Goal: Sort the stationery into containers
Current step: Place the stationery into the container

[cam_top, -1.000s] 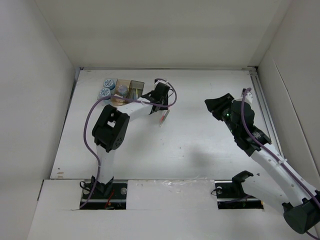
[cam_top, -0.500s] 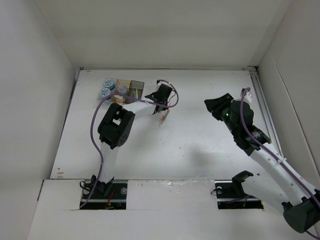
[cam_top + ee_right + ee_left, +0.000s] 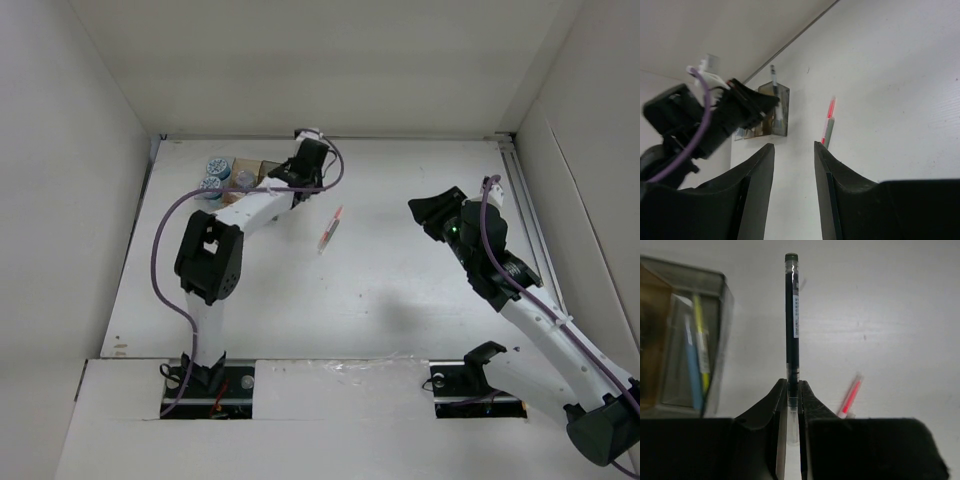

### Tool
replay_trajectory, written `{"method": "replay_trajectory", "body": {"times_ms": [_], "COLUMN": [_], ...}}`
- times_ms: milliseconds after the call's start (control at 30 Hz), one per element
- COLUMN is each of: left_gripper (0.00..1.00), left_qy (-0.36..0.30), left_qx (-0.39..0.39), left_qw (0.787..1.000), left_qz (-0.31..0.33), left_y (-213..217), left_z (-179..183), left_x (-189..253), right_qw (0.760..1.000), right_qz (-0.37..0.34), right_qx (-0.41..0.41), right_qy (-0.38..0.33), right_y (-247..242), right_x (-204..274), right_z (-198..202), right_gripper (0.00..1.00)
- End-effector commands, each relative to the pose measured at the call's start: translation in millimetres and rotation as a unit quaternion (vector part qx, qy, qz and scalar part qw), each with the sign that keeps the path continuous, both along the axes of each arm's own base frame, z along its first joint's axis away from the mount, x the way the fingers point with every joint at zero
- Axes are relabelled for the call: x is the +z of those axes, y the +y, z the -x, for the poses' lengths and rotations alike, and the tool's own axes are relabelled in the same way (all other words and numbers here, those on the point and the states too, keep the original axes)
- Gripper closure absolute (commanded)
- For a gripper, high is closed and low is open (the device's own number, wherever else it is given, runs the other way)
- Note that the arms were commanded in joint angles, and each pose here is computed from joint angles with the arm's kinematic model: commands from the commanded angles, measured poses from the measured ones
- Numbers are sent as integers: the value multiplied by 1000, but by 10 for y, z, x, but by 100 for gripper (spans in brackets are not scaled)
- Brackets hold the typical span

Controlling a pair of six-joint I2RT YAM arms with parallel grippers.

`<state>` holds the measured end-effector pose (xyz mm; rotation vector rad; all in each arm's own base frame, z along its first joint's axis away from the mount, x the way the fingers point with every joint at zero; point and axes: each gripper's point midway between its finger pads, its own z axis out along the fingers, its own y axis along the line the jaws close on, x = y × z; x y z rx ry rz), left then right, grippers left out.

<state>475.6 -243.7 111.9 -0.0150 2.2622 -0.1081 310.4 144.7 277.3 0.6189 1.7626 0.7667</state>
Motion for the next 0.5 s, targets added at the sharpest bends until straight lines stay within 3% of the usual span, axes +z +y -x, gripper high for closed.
{"method": "replay_trajectory", "body": {"times_ms": [0, 300, 467], "left_gripper": [100, 100, 100], "left_qy": [-48, -21, -4], "left_qx": [41, 104, 113], "left_qw": [998, 994, 992], "left_qz": [10, -41, -62], "left_y": [337, 1038, 1123], "left_z": [-146, -219, -247], "left_x": [772, 548, 368], "right_qw": [999, 999, 999], "right_qz": [-19, -21, -21], "right_qx": [9, 9, 9], "right_qy": [-38, -42, -42], "right_y": [54, 46, 46], "right_x": [282, 312, 312], "right_z": [-13, 3, 3], "right_gripper": [56, 56, 56]}}
